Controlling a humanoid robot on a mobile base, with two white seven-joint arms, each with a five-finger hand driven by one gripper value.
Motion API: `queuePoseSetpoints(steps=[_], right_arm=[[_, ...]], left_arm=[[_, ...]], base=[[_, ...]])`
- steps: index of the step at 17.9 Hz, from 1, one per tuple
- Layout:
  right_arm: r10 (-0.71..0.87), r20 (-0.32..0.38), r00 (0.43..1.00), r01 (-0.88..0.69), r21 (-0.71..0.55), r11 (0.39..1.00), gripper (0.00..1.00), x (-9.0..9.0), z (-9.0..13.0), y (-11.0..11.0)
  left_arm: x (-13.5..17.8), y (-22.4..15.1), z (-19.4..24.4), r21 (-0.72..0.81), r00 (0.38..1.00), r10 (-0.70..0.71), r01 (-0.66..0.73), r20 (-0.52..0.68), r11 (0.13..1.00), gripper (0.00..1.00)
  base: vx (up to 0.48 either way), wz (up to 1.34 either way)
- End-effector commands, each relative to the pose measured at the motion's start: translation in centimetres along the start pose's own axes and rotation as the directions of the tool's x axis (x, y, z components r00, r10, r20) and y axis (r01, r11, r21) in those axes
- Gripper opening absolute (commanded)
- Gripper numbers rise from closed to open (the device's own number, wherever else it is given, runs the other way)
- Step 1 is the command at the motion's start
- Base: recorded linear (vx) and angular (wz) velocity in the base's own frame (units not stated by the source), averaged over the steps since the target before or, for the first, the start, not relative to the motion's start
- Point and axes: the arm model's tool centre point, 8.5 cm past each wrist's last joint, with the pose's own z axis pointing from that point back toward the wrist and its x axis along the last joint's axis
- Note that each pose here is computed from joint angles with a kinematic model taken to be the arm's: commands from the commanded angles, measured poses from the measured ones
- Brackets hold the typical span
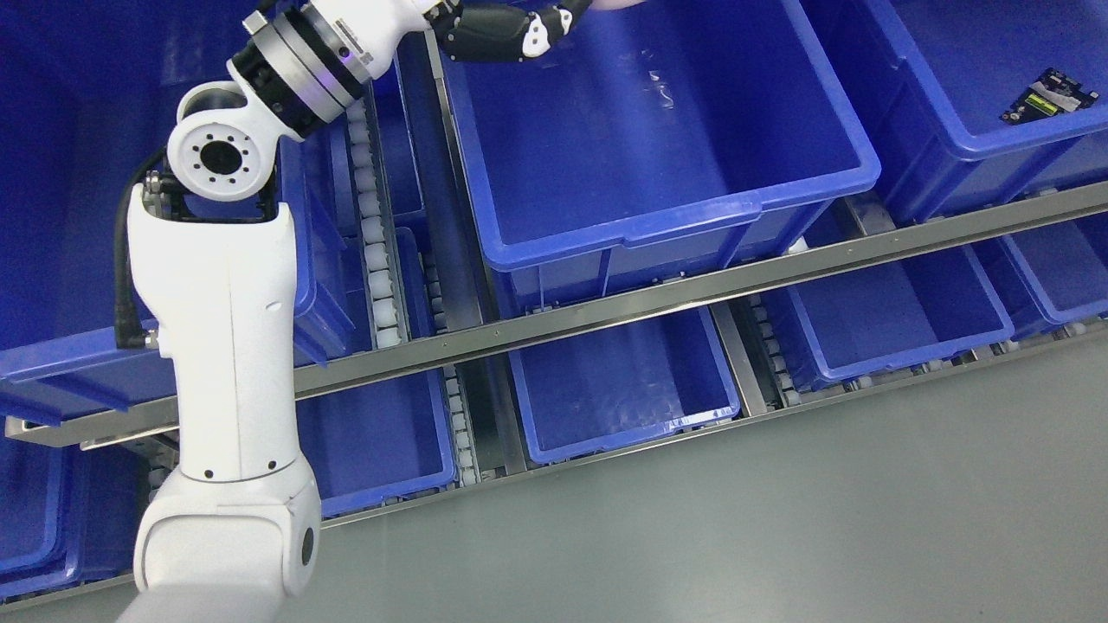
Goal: Stack pink IKEA bowls on left shelf middle
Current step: 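Lower the stacked bowls into the middle-shelf blue bin and release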
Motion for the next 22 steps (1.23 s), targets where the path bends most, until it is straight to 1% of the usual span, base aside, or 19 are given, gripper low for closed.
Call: queuePoseSetpoints(steps=[1,5,9,13,16,17,20,21,22], right_arm=[[-0.001,0.017,1.0,0.002,-0.019,1.0,1.0,0.6,-0.1,-1.1],[-0.001,0.017,1.0,0.002,-0.019,1.0,1.0,0.6,-0.1,-1.1],[-0.001,0.017,1.0,0.002,-0.019,1.0,1.0,0.6,-0.1,-1.1],[-0.001,0.017,1.0,0.002,-0.019,1.0,1.0,0.6,-0.1,-1.1],[-0.001,0.017,1.0,0.002,-0.019,1.0,1.0,0.6,-0.1,-1.1],[-0.001,0.017,1.0,0.002,-0.019,1.0,1.0,0.6,-0.1,-1.1],[-0.001,0.017,1.0,0.002,-0.019,1.0,1.0,0.6,-0.1,-1.1],[-0.001,0.017,1.0,0.002,-0.019,1.0,1.0,0.6,-0.1,-1.1],[-0.001,0.017,1.0,0.002,-0.019,1.0,1.0,0.6,-0.1,-1.1]], left_arm=[[-2.1,-5.5,-1.0,-0.226,0.995,0.054,-0.073,-0.086,0.971,0.09],[-2.4,-7.2,-1.7,-0.288,0.991,0.065,-0.096,-0.115,0.953,0.09],[-2.1,-8.0,-2.3,-0.302,0.989,0.083,-0.117,-0.121,0.946,0.1],[-2.2,-8.1,-2.2,-0.301,0.988,0.087,-0.121,-0.124,0.946,0.12],[-2.1,-8.1,-2.4,-0.3,0.989,0.089,-0.122,-0.121,0.946,0.15],[-2.0,-8.1,-2.4,-0.296,0.988,0.094,-0.126,-0.119,0.947,0.18],[-1.5,-8.1,-3.1,-0.273,0.989,0.113,-0.136,-0.1,0.952,0.39],[-1.3,-8.0,-3.4,-0.264,0.989,0.118,-0.138,-0.089,0.955,0.43],[-0.9,-7.8,-3.7,-0.25,0.989,0.127,-0.142,-0.075,0.958,0.49]], base=[[0.046,0.0],[0.015,0.0],[0.0,0.0],[0.0,0.0],[0.0,0.0],[0.0,0.0],[0.0,0.0],[0.0,0.0],[0.0,0.0]])
